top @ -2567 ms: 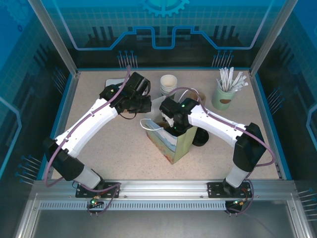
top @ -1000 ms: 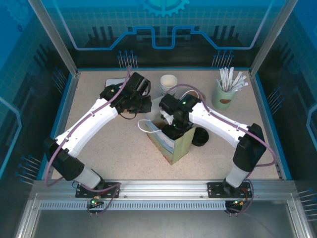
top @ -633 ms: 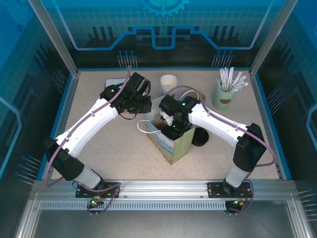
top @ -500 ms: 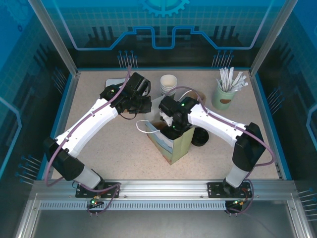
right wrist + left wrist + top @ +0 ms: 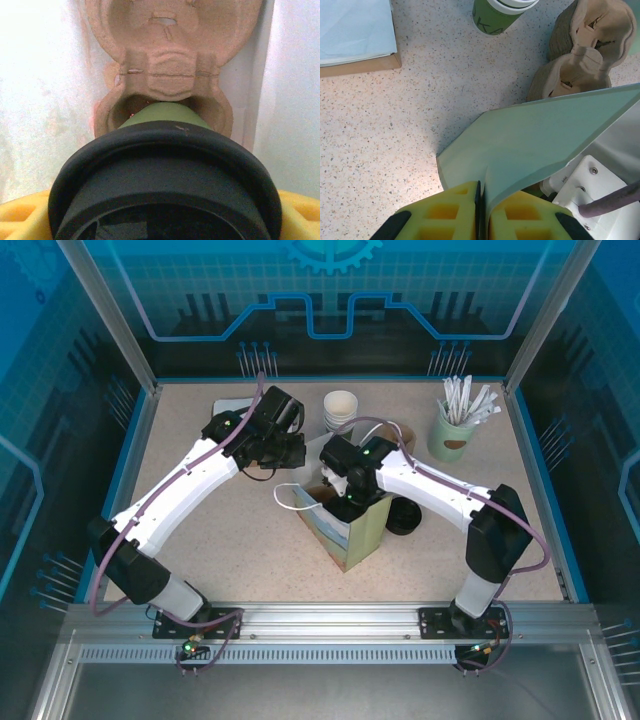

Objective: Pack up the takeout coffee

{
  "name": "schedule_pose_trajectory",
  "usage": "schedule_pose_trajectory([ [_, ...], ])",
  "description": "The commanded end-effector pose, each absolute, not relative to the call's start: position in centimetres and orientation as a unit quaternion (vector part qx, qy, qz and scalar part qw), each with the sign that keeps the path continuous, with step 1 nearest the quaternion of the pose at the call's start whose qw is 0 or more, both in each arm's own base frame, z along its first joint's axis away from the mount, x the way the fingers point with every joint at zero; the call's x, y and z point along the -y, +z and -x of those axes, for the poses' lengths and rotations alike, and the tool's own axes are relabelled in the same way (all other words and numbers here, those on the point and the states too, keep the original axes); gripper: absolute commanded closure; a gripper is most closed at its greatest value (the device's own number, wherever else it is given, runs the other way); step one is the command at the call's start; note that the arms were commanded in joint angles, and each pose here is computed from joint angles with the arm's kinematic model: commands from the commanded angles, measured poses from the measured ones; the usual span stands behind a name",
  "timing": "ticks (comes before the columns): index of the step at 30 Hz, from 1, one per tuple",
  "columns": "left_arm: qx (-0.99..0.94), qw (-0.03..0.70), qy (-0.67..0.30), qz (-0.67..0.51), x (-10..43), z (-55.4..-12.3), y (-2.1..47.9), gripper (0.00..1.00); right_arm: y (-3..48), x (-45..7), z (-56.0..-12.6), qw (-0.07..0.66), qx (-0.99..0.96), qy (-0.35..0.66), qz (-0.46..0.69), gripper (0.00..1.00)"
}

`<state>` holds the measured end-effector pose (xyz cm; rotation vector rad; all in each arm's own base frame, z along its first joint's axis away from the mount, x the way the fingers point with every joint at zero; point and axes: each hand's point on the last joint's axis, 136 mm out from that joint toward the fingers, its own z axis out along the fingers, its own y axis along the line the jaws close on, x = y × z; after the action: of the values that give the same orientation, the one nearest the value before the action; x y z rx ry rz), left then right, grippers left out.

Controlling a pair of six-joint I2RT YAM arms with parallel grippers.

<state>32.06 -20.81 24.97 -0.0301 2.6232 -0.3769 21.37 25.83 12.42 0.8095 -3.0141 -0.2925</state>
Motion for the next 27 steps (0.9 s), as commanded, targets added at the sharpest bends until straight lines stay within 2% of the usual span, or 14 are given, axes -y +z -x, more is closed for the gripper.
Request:
schedule_pose_trajectory([
  [1,-0.965,0.226,-0.133,0.005,20.8,-32.0,24.1,0.87,10.8,-25.4,-22.1,0.011,0.963,-0.082,-0.256,0.26],
  [27,-0.965,0.224,-0.133,0.005,20.8,-31.9,23.9,0.87,9.3,-25.1,-22.1,0.026,0.963,-0.071,-0.258,0.26],
])
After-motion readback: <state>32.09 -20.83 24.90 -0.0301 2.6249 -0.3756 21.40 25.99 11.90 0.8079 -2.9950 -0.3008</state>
